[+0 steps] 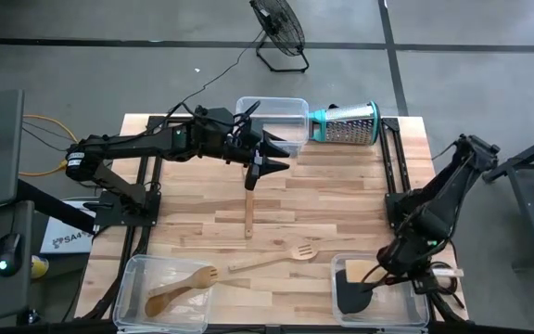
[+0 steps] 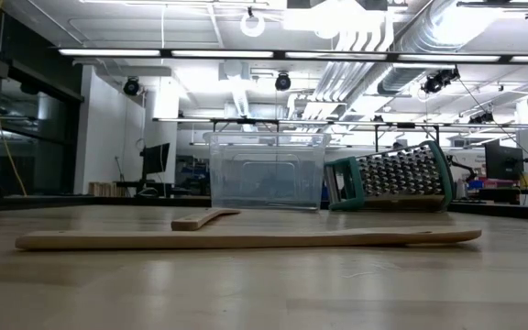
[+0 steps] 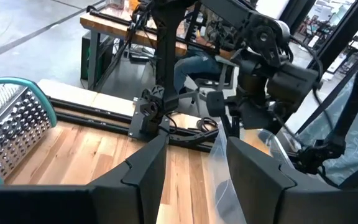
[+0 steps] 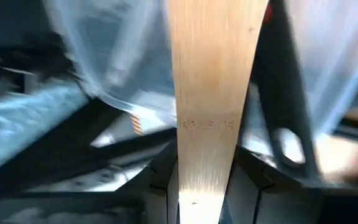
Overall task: Pick & Place Kitchen Items
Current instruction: Put the brown spatula into the bottom right transparent bin
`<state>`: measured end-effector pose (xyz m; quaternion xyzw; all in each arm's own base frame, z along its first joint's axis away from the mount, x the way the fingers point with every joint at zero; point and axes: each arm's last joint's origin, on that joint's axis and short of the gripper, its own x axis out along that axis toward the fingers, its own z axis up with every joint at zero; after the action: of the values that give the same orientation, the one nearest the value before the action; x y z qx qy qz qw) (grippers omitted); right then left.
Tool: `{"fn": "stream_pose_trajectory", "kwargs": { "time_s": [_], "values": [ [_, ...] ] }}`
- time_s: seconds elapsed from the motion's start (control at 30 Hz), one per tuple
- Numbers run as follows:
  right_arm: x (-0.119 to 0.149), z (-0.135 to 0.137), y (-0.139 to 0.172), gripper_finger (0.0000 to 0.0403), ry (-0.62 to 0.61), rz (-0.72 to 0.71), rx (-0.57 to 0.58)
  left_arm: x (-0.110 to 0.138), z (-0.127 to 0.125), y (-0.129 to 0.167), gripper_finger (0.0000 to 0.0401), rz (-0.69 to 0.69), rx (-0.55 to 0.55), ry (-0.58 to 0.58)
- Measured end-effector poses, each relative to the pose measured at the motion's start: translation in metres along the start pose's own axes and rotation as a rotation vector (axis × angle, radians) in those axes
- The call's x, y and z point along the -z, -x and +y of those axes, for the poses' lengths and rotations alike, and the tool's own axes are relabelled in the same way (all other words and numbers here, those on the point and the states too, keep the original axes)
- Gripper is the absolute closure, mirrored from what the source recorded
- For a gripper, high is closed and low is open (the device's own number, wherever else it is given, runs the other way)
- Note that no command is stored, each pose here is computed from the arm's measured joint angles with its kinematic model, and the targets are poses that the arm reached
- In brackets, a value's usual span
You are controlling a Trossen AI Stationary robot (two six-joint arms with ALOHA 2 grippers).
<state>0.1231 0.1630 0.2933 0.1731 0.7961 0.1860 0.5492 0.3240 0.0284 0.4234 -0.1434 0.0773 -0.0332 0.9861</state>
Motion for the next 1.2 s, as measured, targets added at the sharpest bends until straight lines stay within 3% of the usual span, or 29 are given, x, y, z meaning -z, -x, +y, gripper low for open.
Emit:
{"fn": "stream_pose_trajectory", "kwargs": {
  "time_s": [0.17,0.27,0.47,0.73,1.0,1.2],
  "values": [
    [0.003,-0.008,-0.007,0.0318,-0.035,0.119,0.129,0.0,0.0,0.0,0.0233,0.003,-0.001,0.001],
    [0.004,-0.01,-0.008,0.0318,-0.033,0.164,0.147,0.0,0.0,0.0,0.0233,0.003,-0.001,0.001],
    [0.001,-0.009,-0.012,0.0318,0.003,0.177,0.161,0.0,0.0,0.0,0.0234,0.003,-0.001,0.001],
    [-0.007,-0.01,-0.019,0.0318,0.123,0.163,0.264,0.0,0.0,0.0,0.0234,0.004,-0.001,0.001],
    [-0.006,-0.015,-0.019,0.0318,0.098,0.18,0.349,0.002,0.0,0.0,0.0234,0.017,-0.005,0.004],
    [-0.006,-0.014,-0.019,0.0239,0.043,0.188,0.33,0.002,0.0,0.0,0.0233,0.017,-0.005,0.004]
  ]
}}
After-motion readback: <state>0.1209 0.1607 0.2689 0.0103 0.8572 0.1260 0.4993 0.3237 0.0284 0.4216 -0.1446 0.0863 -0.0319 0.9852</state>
